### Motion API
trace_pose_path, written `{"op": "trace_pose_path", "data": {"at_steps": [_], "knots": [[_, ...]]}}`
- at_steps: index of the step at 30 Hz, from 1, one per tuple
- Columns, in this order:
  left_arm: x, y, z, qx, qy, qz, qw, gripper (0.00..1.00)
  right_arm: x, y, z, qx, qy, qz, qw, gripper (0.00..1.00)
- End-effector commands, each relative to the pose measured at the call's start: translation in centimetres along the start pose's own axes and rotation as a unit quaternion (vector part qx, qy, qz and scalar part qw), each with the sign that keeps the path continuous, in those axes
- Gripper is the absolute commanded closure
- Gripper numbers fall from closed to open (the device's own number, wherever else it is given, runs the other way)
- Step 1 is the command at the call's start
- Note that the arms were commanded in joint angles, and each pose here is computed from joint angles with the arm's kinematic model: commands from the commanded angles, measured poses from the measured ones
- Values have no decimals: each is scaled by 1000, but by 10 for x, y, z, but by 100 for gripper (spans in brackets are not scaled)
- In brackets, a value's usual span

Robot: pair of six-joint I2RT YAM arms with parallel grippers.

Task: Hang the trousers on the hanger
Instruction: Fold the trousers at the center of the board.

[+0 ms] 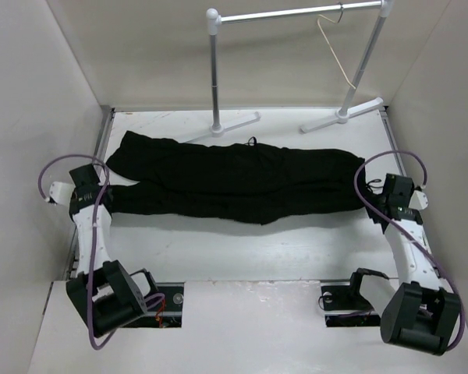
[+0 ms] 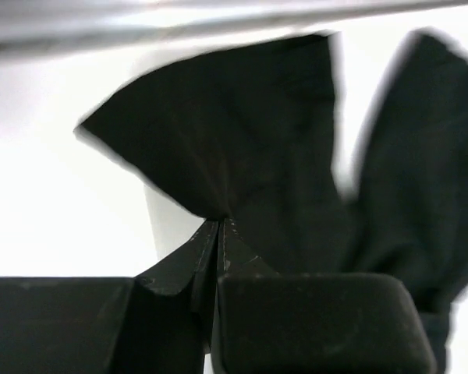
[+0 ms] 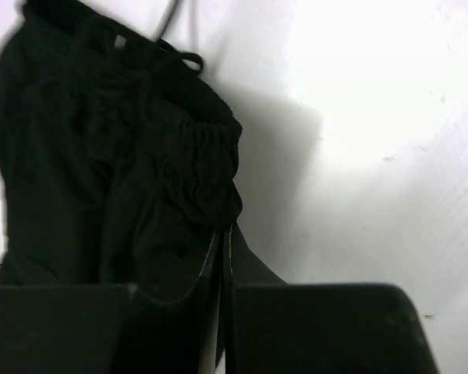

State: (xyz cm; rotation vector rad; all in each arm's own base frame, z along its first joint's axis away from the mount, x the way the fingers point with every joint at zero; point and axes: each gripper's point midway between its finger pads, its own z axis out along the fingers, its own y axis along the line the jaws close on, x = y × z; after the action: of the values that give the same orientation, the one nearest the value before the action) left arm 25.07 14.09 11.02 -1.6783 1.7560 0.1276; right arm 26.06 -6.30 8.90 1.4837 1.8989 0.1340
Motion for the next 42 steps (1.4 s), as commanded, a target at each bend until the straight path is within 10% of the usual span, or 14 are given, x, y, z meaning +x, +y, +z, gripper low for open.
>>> {"op": "trace_pose_path", "data": {"at_steps": [1, 24, 31, 35, 42], "knots": [[-32, -38, -11, 25, -49, -7, 998, 100, -50, 40, -18, -26, -71, 10, 997, 93], [-48, -312, 44, 145, -82, 136, 977, 100, -97, 209, 83, -79, -9, -31, 996, 91], [-24, -365, 77, 184, -89, 174, 963, 80, -89, 235, 121, -86, 10, -37, 996, 63], [-26, -377, 59, 222, -85, 174, 956, 57, -89, 253, 114, -112, 10, -58, 992, 35], [3, -258, 27, 187, -26, 148, 971, 48, -67, 215, 64, -132, -19, -80, 988, 25]]}}
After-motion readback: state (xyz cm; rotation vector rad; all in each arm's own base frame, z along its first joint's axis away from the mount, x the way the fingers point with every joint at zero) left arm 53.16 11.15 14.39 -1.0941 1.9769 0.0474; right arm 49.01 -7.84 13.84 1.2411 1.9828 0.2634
